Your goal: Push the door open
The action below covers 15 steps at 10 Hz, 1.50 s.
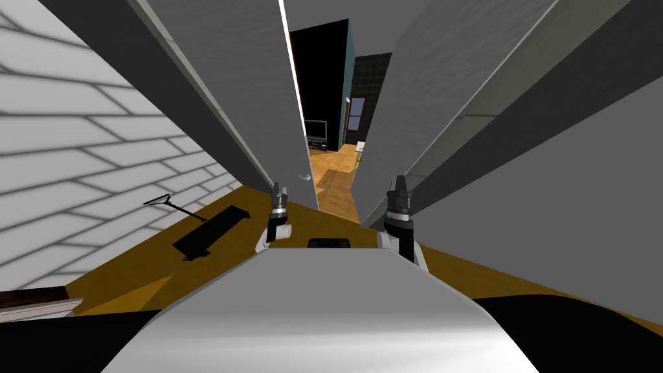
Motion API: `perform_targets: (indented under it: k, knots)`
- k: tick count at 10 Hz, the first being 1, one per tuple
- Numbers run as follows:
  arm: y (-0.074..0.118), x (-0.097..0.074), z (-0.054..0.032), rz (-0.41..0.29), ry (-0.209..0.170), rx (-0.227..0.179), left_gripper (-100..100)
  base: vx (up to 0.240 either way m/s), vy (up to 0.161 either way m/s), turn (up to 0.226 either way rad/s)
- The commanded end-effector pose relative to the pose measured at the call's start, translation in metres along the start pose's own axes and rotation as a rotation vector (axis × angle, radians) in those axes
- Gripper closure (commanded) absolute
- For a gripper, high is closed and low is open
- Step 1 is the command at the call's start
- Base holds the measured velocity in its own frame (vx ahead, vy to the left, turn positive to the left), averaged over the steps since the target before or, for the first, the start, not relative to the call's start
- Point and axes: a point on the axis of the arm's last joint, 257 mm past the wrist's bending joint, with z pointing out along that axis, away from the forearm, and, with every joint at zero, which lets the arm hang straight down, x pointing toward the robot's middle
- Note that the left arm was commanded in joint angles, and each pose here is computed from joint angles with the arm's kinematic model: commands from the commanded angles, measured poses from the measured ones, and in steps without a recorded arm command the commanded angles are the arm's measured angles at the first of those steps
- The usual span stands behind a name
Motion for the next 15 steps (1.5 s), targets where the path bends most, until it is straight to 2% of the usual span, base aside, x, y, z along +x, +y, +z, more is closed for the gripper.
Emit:
perform_targets:
  k: [1,2,4,5,8,9,15]
  knots:
    - [0.014,0.000,0.0000,0.003,0.000,-0.022,-100,0.048,0.096,-0.186]
    - [0.019,-0.001,-0.0022,0.003,0.000,-0.033,-100,0.035,0.078,-0.091]
    - [0.042,-0.001,-0.0060,0.005,-0.001,-0.073,-100,0.026,0.085,-0.172]
    - [0.042,-0.001,-0.0060,0.005,-0.001,-0.073,-100,0.019,0.080,-0.057]
    - [0.074,-0.001,-0.0131,0.007,-0.003,-0.134,-100,0.045,0.101,-0.163]
    - [0.081,0.000,-0.0131,0.007,-0.004,-0.143,-100,0.040,0.146,-0.204]
    - [0.124,0.002,-0.0282,0.004,-0.009,-0.233,-100,0.020,0.094,-0.120]
